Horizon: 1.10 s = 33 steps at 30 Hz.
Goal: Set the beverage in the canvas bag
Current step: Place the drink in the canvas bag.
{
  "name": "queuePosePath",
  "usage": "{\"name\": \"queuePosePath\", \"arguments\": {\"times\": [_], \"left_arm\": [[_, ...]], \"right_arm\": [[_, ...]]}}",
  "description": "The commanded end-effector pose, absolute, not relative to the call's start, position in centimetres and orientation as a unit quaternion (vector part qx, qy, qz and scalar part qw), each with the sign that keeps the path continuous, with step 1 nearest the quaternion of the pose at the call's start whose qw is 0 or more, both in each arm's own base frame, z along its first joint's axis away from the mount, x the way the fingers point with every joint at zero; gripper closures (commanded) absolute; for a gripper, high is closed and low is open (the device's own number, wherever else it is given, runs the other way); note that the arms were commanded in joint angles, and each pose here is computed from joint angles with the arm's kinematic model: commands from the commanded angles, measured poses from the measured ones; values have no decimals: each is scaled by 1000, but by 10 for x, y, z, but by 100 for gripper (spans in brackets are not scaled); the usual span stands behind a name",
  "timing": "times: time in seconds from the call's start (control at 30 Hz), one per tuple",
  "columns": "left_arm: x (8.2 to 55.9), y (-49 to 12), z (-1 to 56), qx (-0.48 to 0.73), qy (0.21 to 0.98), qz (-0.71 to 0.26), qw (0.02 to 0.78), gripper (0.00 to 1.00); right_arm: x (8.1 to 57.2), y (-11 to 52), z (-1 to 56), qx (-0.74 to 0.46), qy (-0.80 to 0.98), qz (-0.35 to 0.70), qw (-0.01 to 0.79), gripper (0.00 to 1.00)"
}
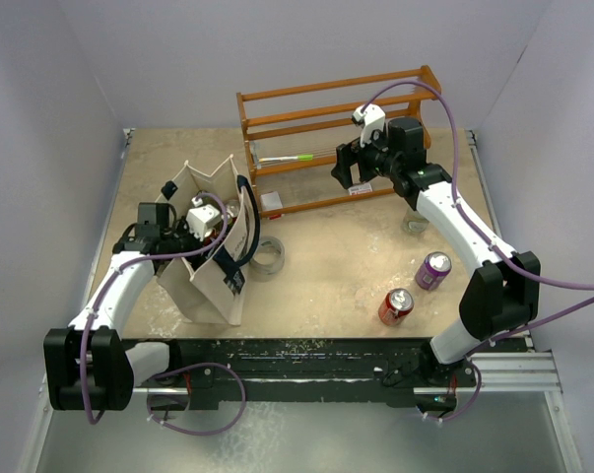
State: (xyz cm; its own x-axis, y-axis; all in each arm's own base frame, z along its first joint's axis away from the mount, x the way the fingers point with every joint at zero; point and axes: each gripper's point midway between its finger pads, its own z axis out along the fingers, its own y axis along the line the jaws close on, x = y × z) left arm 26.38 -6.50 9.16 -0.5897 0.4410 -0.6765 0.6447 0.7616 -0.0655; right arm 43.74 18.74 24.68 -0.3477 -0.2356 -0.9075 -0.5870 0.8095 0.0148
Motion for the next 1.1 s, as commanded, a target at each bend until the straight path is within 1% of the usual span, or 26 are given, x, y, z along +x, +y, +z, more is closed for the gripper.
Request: {"name": "queuePosePath", "arguments": {"times": [0.0, 0.1, 0.2, 0.5, 0.7, 0.93, 1.07], "left_arm": [[280, -67, 94, 348, 853, -149, 360, 91], [280, -68, 93, 353, 852, -154, 355, 87], [282, -67, 89, 351, 856, -152, 348, 81], [280, -64, 87, 348, 863, -147, 335, 52], [274, -62, 89, 342, 868, -146, 329, 37], [274, -59, 96, 340, 871, -137, 327, 25], [272, -58, 99, 344, 870, -133, 326, 21]], "right_arm": [[437, 187, 280, -261, 775, 162, 553, 7], [437, 187, 281, -262, 774, 162, 554, 7], [437, 187, 283, -262, 773, 161, 555, 7], [438, 187, 284, -263, 771, 160, 557, 7], [438, 187, 283, -264, 771, 160, 557, 7], [436, 186, 281, -265, 772, 159, 556, 7], [437, 186, 283, -266, 771, 158, 557, 7]]}}
